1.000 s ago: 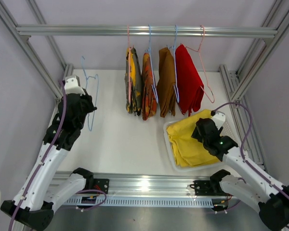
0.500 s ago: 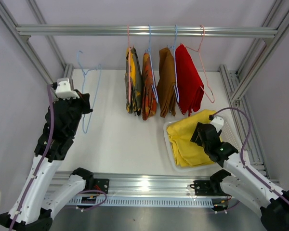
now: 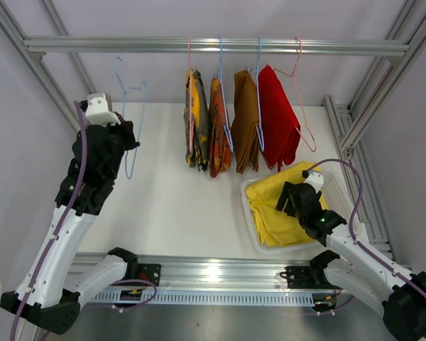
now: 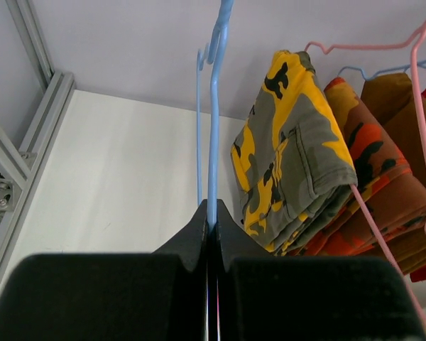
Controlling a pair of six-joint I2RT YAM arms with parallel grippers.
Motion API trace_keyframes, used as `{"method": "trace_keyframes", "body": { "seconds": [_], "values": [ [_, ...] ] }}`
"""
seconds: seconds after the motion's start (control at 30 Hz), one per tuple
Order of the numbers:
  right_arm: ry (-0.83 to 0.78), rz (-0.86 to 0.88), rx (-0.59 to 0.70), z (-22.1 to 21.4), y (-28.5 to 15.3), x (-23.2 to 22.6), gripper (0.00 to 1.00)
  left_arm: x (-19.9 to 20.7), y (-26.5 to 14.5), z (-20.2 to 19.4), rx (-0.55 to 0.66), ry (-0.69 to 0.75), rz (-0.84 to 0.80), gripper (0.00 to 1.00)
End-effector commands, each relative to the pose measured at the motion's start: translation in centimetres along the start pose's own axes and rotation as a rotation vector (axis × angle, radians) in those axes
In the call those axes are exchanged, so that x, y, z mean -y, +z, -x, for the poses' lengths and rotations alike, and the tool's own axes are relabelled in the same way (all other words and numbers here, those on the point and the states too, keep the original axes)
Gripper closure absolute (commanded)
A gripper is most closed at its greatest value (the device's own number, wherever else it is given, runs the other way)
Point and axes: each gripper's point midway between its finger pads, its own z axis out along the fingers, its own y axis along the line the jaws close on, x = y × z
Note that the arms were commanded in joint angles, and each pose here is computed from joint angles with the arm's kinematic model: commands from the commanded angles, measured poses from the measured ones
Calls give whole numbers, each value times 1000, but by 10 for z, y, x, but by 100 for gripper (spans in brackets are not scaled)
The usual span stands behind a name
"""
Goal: Remove the trousers from the hanger
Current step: Place the hanger at the clothesline.
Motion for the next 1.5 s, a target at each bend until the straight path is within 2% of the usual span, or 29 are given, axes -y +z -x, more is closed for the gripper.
{"method": "trace_keyframes", "body": {
  "seconds": [0.0,0.27,0.5,0.87,1.1,1.47],
  "values": [
    [7,33,28,8,0,-9,23,7,2,46,106,-19,7,99],
    [-2,24,16,7,3,-9,22,16,25,71,127,12,28,100],
    [-4,26,11,6,3,-10,22,26,64,66,88,53,53,99],
    [-8,20,8,6,5,-10,22,22,98,59,49,49,72,100],
    [-9,19,6,6,5,-10,22,11,109,43,7,41,87,99],
    [-6,16,8,6,5,-9,22,10,104,28,-24,39,76,99]
  ]
}}
